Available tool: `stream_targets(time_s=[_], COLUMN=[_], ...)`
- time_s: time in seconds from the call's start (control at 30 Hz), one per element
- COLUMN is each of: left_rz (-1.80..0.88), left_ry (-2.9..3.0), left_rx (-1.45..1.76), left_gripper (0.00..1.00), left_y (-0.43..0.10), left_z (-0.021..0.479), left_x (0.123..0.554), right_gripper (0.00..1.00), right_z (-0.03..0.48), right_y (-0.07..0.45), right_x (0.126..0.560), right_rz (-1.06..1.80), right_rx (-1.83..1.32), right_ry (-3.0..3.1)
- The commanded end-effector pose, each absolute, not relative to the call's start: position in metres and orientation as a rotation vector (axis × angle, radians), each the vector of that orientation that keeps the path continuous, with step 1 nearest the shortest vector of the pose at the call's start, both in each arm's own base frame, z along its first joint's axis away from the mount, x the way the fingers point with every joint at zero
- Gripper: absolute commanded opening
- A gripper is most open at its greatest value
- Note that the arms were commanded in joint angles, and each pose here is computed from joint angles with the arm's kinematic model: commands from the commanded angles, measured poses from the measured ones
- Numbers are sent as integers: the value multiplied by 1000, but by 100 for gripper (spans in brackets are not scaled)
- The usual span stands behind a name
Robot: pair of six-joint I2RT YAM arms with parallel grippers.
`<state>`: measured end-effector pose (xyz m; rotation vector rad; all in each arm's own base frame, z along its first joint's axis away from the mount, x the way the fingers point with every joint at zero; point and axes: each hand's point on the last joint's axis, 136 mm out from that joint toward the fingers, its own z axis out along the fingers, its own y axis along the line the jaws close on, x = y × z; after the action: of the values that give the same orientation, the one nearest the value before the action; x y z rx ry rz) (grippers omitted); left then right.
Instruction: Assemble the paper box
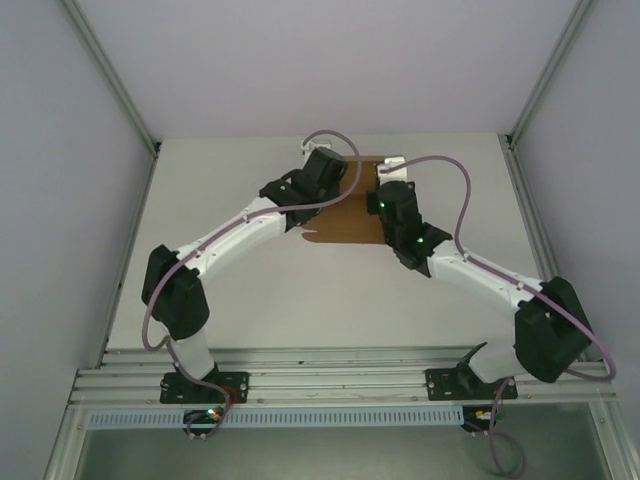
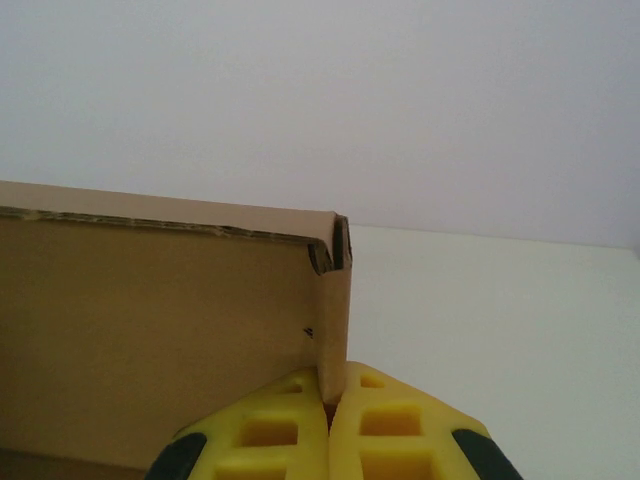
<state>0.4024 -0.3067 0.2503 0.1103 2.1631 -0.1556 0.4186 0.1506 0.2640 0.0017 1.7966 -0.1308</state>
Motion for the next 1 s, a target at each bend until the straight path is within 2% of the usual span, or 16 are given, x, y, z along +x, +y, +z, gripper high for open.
stream_targets(time_s=[0.0,0.13,0.3,0.37,0.57,0.7,0.77,0.9,0.93,0.97], left_rz=[-30,-34,-20,-25,-125,-124,-126,-128,-132,-133], left_ry=[2133,2127,2115,2118,2150,2154,2156,2162,2163,2163], left_rx=[4,-32,-40,-37,11,14,19,26,27,27], left_gripper=[0,0,0,0,0,0,0,0,0,0], left_y=[-284,-280,-277,-278,-297,-298,-299,-302,-302,-302], left_z=[271,277,282,280,274,271,270,267,267,266], left_x=[399,395,393,394,396,396,396,397,397,397], right_gripper=[4,3,4,6,26,45,50,76,80,80], right_z=[250,234,232,224,223,243,266,290,293,294], right_y=[96,67,53,63,139,158,161,160,158,156], right_x=[419,422,430,437,437,425,413,395,393,391], right_rz=[-479,-548,-750,-667,46,225,299,377,382,384], right_rx=[174,271,231,173,-47,-111,-125,-144,-138,-134], right_ry=[1821,1857,1815,1857,1931,1902,1849,1792,1791,1792])
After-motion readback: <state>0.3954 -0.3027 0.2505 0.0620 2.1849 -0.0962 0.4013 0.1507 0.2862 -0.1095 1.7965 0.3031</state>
